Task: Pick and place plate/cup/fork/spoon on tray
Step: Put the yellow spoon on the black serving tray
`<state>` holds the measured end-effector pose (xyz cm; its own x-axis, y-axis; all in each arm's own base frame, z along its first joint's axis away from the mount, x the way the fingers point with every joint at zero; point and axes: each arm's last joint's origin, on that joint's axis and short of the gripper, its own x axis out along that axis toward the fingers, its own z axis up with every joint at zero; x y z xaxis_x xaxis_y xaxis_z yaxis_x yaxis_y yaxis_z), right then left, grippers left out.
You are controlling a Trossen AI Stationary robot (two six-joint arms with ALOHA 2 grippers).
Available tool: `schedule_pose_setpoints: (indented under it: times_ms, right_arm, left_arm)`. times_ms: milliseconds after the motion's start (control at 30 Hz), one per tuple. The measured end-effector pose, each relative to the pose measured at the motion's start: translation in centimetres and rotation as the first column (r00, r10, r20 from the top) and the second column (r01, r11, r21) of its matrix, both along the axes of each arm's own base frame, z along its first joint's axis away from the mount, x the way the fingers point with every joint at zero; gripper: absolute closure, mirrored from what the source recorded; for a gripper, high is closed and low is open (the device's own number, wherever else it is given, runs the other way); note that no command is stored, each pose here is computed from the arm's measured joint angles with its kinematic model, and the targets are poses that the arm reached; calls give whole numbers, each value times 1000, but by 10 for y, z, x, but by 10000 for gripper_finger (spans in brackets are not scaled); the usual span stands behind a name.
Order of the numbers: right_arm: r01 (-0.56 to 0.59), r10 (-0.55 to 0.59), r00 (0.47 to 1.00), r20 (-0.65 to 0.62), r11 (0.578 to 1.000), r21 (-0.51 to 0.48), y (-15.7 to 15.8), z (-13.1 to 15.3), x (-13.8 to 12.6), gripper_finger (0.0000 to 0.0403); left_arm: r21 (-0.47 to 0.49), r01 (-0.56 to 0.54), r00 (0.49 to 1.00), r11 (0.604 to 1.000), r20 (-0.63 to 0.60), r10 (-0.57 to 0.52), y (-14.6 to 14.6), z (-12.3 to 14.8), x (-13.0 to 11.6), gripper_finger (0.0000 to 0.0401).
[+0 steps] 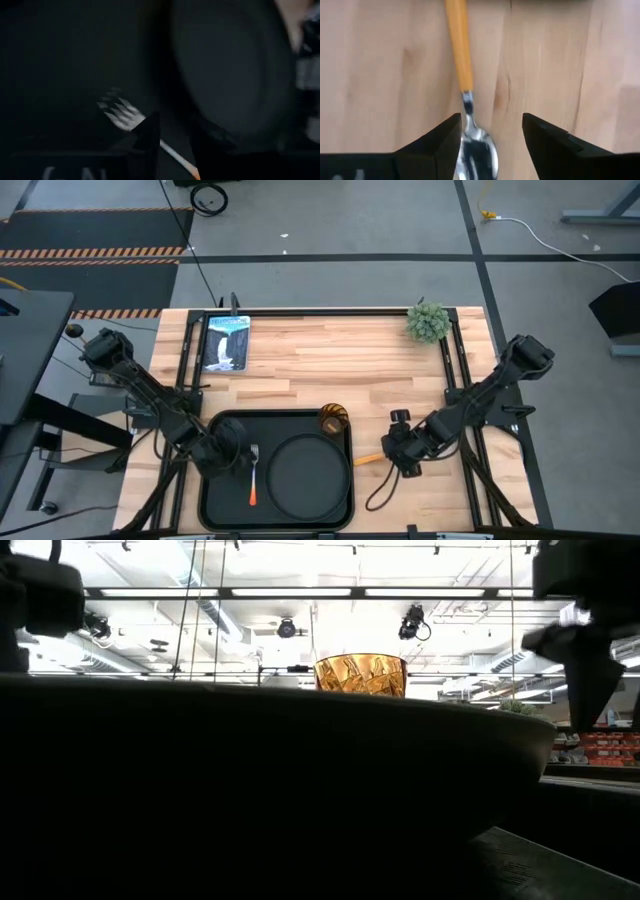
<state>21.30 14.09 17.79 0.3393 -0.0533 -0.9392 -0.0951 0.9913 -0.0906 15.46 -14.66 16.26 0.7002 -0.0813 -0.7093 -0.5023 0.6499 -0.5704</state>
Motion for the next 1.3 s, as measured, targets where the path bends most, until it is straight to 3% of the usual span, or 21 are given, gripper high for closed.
schedule_pose_setpoints:
  times_ms: [167,300,433,1300]
  right_arm:
    - [-15,14,1000,18,999,40,-9,-14,3,176]
    - [-48,40,996,78,993,111,-5,-14,9,179]
    - [-54,41,993,108,991,121,-5,-18,9,180]
    - [-12,-10,963,269,997,82,-2,-62,-26,198]
  left_arm:
    - [-23,80,992,997,101,-77,-7,8,6,293]
    - [-56,104,982,993,161,-94,-11,14,10,293]
    - [-59,125,973,990,200,-111,-13,17,12,293]
    - [-49,113,973,992,208,-101,-13,18,12,294]
